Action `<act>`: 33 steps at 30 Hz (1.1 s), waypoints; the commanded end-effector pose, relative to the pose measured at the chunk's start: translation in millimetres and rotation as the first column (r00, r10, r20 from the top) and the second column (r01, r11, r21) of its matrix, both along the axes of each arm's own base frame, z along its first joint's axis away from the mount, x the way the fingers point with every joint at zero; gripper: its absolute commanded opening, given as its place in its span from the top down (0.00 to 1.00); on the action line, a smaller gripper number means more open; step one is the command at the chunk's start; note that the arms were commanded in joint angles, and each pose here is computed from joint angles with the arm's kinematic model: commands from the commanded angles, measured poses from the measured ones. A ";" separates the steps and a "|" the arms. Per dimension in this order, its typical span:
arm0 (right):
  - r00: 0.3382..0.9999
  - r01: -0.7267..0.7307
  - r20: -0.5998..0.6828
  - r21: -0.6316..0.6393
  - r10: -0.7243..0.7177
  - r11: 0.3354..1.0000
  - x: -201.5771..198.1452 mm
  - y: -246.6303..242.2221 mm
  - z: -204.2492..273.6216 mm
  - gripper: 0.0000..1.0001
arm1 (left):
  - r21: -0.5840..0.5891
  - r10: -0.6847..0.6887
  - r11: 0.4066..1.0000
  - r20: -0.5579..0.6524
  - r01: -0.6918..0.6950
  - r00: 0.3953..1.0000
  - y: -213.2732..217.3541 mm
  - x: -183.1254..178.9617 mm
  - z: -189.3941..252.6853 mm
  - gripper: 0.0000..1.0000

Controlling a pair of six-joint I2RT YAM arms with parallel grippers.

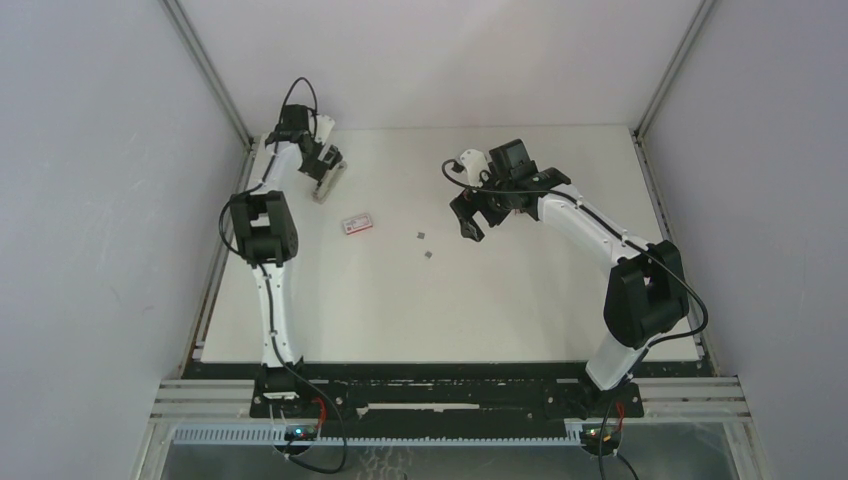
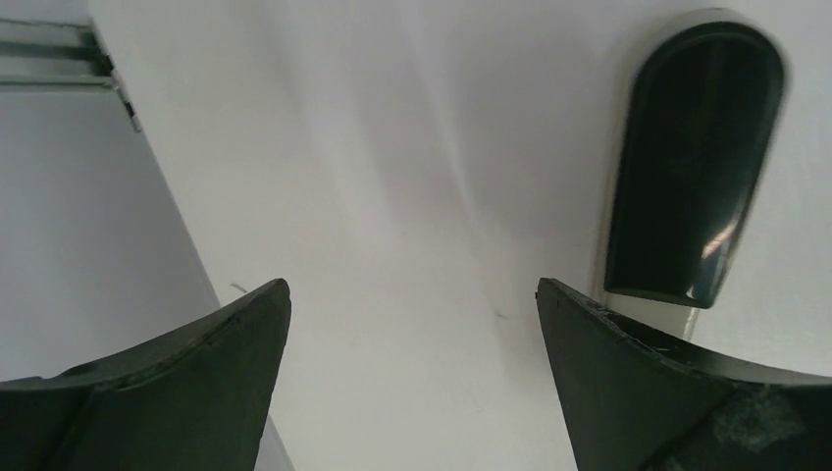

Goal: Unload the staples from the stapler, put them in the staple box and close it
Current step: Move the stapler to the center of the board.

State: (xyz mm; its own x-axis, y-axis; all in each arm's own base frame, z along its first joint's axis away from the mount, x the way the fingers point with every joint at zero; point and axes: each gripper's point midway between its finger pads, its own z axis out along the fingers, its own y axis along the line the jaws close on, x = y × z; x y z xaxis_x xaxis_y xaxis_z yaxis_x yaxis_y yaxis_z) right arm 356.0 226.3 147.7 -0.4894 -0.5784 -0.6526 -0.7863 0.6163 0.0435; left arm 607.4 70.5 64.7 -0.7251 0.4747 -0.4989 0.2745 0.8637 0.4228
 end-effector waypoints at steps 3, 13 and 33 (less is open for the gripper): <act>0.998 -0.028 0.053 0.026 0.026 0.999 -2.6 5.8 19.2 0.01 | -0.042 -0.135 0.990 0.041 0.137 0.990 -40.8 -0.6 41.8 0.00; 0.998 -0.032 0.057 0.025 0.030 0.999 -3.3 6.8 20.3 0.01 | -0.001 -0.175 0.985 0.073 0.175 0.982 -71.9 8.5 39.0 0.00; 0.997 -0.039 0.063 0.021 0.037 0.999 -5.1 7.2 22.2 0.01 | 0.077 -0.197 0.980 0.172 0.186 0.965 -116.4 29.3 43.7 0.00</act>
State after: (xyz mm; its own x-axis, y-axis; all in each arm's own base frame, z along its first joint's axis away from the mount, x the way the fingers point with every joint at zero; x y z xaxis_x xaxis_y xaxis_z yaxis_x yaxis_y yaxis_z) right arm 352.7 228.7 147.9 -0.4840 -0.5860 -0.6499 -0.7933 0.6072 0.0433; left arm 633.9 -25.0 84.1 -0.5878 0.6113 -0.5300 0.3242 0.7781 0.5380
